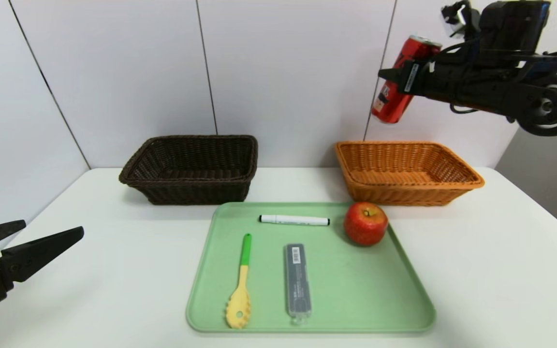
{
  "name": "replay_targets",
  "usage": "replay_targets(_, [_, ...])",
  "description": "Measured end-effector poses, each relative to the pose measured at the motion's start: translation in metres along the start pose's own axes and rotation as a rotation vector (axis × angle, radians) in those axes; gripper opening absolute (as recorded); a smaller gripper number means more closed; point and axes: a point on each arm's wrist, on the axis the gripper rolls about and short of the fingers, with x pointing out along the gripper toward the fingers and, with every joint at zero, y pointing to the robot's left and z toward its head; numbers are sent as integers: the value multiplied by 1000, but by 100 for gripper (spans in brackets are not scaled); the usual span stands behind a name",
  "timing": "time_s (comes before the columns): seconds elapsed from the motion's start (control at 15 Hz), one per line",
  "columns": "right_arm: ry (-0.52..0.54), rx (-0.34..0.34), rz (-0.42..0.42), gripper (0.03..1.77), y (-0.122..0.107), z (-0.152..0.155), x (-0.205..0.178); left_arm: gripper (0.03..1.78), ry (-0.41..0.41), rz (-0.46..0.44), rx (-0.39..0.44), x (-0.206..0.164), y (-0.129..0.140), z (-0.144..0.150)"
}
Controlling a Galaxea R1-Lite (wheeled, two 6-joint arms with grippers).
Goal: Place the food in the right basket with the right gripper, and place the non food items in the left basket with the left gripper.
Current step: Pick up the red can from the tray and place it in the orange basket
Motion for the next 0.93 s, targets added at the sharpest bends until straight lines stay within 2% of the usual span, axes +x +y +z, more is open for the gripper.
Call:
replay_targets(0.47, [100,-1,-58,98,-32,-65,55,169,33,3,-5,10,2,1])
replay_targets(0.93, [168,4,-74,98,-40,-98,70,169,40,2,-8,19,3,8])
